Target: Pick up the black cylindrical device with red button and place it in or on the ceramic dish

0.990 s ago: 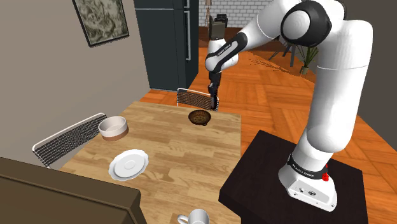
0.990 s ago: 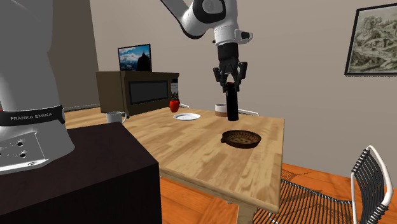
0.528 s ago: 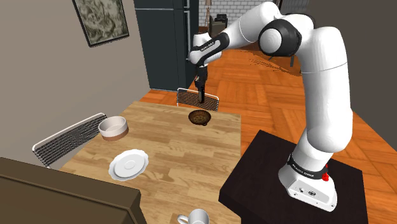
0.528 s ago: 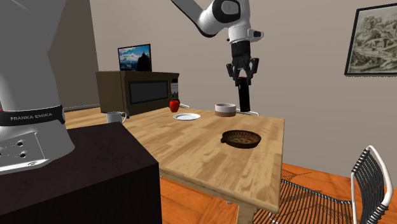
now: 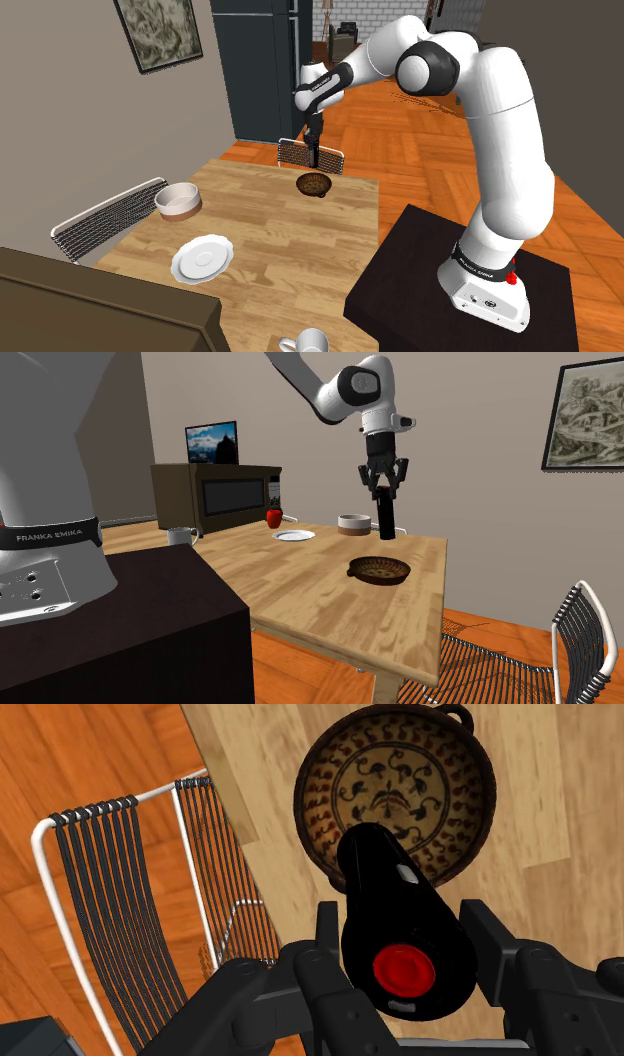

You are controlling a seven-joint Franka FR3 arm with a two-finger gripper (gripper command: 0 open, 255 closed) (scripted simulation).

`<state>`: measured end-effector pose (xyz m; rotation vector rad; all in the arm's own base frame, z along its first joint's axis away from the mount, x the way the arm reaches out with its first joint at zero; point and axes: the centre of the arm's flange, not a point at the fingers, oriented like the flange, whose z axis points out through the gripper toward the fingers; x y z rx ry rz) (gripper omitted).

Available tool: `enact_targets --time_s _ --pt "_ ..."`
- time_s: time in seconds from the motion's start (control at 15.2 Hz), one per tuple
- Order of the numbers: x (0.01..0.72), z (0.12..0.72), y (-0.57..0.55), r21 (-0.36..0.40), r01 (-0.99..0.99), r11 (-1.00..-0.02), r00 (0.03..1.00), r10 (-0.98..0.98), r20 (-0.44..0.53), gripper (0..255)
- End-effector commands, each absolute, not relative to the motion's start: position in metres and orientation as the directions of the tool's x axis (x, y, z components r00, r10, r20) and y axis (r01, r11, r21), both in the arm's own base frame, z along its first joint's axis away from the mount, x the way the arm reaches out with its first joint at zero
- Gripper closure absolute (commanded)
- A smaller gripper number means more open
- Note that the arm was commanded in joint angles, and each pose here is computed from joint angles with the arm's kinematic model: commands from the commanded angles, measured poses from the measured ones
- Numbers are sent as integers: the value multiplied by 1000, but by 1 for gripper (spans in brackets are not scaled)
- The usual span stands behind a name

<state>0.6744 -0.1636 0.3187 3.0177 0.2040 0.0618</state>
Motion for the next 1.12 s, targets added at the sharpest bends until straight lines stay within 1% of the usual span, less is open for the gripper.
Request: enact_targets --time_s 0.0,0.86,1.06 --pt "675 309 -164 119 132 -984 990 137 34 255" --pt "675 240 -164 119 132 -984 990 137 34 255" --pt "675 239 -164 119 132 -984 990 137 34 255"
